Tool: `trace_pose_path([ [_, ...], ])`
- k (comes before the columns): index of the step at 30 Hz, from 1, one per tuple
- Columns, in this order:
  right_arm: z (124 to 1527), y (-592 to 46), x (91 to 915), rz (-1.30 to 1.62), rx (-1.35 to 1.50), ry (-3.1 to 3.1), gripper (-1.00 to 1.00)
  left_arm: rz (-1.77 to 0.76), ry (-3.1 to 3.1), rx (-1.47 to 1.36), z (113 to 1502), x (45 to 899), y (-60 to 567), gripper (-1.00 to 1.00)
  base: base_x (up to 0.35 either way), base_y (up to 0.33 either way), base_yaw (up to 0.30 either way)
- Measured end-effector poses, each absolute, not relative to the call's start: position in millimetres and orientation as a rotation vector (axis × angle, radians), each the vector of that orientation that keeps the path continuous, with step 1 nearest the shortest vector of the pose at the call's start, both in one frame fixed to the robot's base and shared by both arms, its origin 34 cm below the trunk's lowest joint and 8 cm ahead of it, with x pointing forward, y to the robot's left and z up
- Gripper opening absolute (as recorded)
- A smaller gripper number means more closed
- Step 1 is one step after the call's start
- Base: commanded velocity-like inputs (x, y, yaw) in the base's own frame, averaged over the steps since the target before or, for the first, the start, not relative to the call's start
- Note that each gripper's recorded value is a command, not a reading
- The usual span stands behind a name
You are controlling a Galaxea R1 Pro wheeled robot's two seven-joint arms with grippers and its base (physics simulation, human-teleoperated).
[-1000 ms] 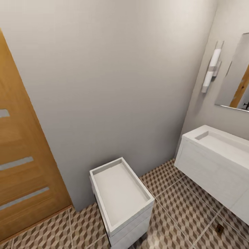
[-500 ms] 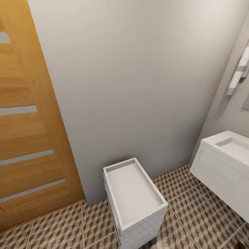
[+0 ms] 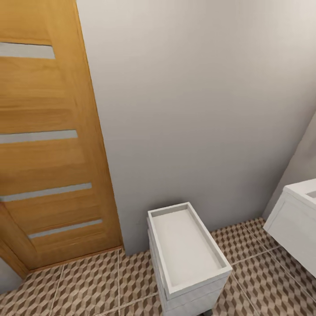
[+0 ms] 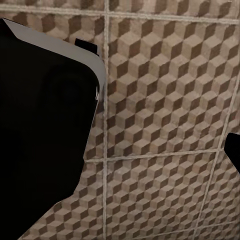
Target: Take the four mousetraps from the cabinet in the bathroom and place them on the bathroom floor. Make sure all four end up on the same floor surface, and ensure that at least two of them are either under or directly next to the same bathroom sink.
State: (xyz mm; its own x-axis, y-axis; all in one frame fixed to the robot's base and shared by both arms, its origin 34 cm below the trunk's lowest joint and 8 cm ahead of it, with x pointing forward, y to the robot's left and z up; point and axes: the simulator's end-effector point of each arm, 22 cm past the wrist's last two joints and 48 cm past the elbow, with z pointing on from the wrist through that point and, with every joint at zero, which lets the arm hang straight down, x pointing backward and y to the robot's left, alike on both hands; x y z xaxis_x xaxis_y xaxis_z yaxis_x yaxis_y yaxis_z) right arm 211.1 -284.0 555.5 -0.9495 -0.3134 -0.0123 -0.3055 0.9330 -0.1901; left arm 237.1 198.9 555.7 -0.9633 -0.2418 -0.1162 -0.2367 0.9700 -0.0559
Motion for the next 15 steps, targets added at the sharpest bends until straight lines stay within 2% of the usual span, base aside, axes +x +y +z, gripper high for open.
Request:
trace_pose_path([
  [15, 555.4, -279.5, 211.1, -0.282, -0.484, 3.047, 1.00, -0.063, 2.996, -0.366, 555.7, 237.2, 198.9, 1.00, 0.000, 0.000, 0.283],
])
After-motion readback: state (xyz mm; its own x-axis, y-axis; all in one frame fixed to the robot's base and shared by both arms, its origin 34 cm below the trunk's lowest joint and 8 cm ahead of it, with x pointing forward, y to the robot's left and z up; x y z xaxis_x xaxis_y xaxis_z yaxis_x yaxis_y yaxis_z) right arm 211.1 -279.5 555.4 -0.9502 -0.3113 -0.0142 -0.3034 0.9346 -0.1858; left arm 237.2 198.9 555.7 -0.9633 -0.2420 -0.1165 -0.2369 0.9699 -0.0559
